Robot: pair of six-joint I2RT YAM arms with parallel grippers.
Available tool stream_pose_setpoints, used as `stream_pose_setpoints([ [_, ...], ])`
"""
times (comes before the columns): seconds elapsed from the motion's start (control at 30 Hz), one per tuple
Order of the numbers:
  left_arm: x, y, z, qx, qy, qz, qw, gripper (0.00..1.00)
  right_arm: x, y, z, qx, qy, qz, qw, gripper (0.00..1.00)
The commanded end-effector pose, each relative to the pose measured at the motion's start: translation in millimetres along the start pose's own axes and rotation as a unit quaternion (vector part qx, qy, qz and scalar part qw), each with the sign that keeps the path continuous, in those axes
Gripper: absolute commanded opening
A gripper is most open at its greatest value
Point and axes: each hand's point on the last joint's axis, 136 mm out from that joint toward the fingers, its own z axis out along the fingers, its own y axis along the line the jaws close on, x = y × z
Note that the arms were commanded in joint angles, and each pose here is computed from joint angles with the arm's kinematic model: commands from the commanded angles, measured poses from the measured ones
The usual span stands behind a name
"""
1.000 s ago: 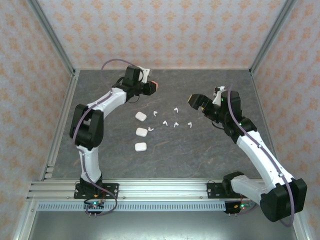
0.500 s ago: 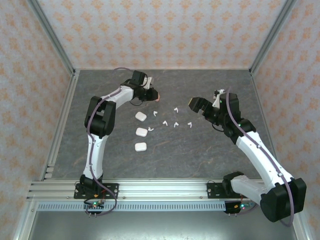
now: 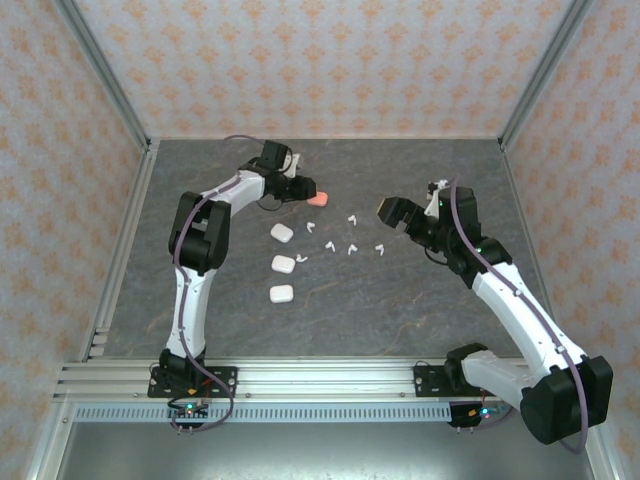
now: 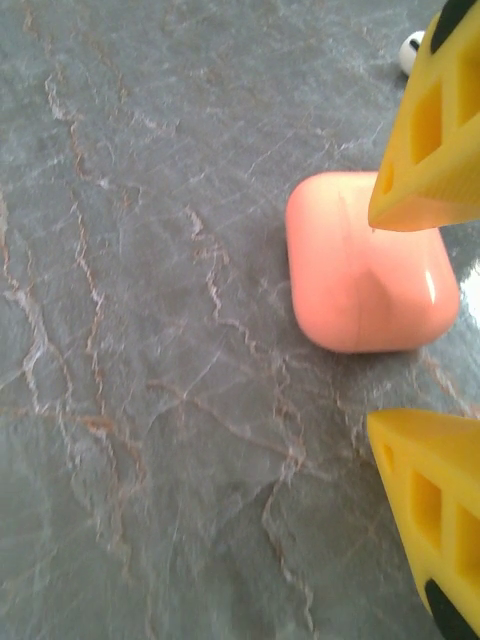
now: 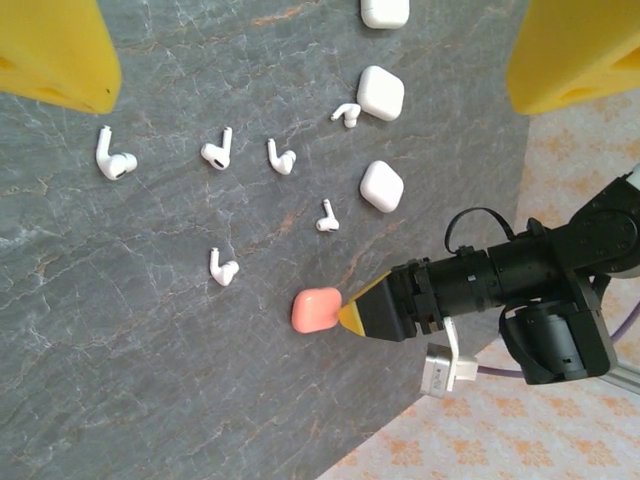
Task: Insert the wireless bluetooth earbuds into the charging case
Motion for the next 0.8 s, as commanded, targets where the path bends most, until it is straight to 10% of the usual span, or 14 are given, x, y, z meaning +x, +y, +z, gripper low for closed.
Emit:
stream_pose_setpoints([
  [0.0, -21.7, -6.4, -33.4, -0.020, -0.040, 0.022, 0.999, 0.51, -5.3, -4.0, -7.4, 0.019, -0.011, -0.017, 1.000, 0.99],
  [0.4, -36.8, -36.9, -143.7, -0.015, -0.223, 0.055, 0.973, 0.56, 0.9, -21.9, -8.0, 0.065, 0.004, -0.060, 0.996, 0.99],
  [0.77, -13.6, -60.8, -259.8, -0.005, -0.387, 0.080, 0.919, 0.86, 6.6, -23.4, -2.6, 0.062, 0.024, -0.114, 0.991, 0.99],
])
